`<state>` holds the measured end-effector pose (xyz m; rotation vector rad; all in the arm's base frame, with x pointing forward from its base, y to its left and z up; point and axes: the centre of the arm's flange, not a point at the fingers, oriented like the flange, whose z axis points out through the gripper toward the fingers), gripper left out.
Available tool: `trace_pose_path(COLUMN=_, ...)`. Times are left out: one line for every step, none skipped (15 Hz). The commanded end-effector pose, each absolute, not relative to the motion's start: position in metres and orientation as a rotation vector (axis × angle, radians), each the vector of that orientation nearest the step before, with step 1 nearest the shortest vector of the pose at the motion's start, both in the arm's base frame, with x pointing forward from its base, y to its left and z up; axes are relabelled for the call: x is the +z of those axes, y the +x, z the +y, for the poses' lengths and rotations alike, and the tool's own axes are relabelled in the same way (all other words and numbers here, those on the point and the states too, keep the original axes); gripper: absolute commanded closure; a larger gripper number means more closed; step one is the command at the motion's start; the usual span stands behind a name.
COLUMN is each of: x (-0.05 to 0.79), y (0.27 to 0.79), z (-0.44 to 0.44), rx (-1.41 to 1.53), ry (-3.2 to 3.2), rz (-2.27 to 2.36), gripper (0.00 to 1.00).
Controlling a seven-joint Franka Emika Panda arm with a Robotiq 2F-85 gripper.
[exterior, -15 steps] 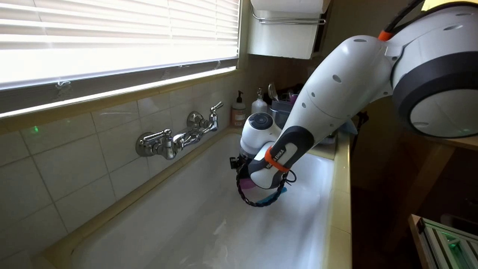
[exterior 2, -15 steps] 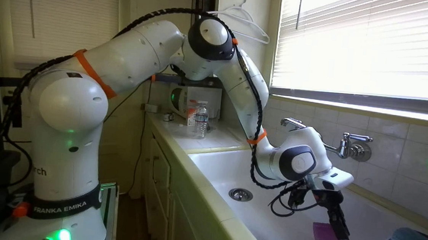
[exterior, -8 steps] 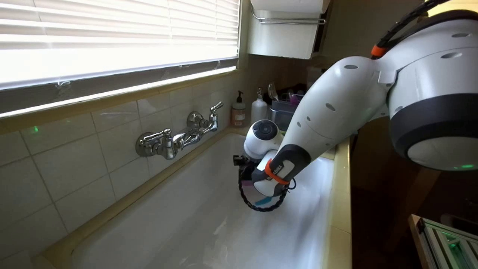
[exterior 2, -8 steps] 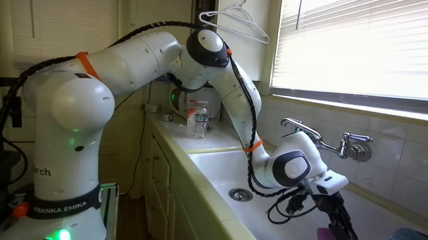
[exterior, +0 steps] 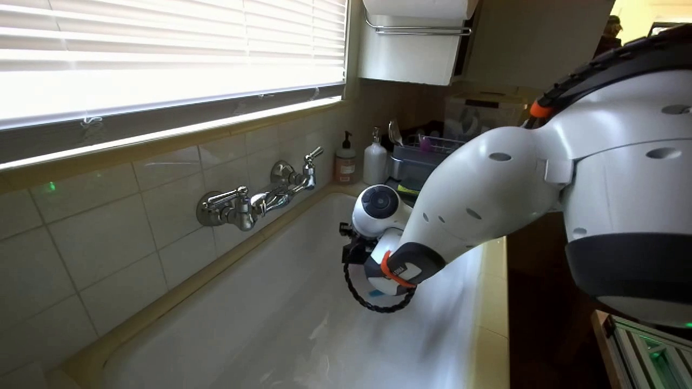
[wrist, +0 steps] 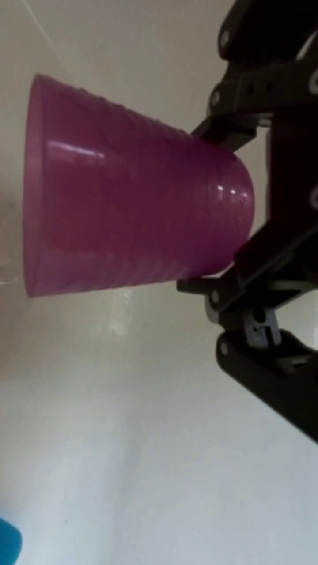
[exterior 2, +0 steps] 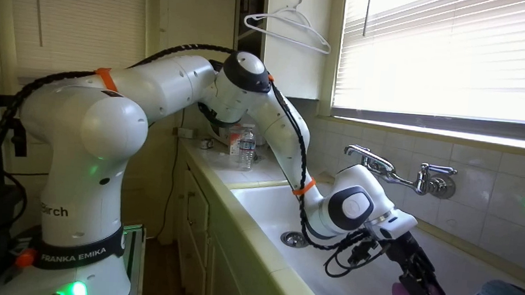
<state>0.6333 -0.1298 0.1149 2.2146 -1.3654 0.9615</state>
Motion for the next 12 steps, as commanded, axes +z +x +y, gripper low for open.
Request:
trace_pose_path(x=0.102, y=0.632, z=-0.124, rx=0.984, ry=2.095, rz=-1.386, gripper=0.60)
trace_pose_path(x=0.101, y=0.634, z=-0.124, rx=0.990, ry=2.082, rz=-1.402, gripper=0.60)
trace_pose_path(x=0.101, y=0.635, z=-0.124, rx=0.993, ry=2.075, rz=-1.429, gripper=0.60)
trace_pose_path(x=0.098, y=0.636, z=-0.123, rx=1.000, ry=2.066, rz=-1.447, gripper=0.60)
trace_pose_path(x=0.097, y=0.637, z=-0.122, rx=1.001, ry=2.056, rz=-1.463, gripper=0.60)
trace_pose_path(x=0.094, y=0.638, z=-0.122, rx=0.998, ry=2.046, rz=-1.488, gripper=0.60)
trace_pose_path(x=0.092, y=0.639, z=-0.122, rx=0.996, ry=2.032, rz=-1.509, gripper=0.60)
trace_pose_path(x=0.090, y=0.640, z=-0.122, rx=0.997, ry=2.011, rz=-1.516, gripper=0.60)
trace_pose_path(x=0.088, y=0.641, z=-0.123, rx=0.995, ry=1.986, rz=-1.526, gripper=0.60)
trace_pose_path(x=0.086, y=0.642, z=-0.125, rx=0.988, ry=1.965, rz=-1.533, gripper=0.60)
trace_pose_path(x=0.085, y=0.643, z=-0.127, rx=0.986, ry=1.944, rz=-1.542, gripper=0.60)
trace_pose_path(x=0.084, y=0.644, z=-0.130, rx=0.985, ry=1.915, rz=-1.546, gripper=0.60)
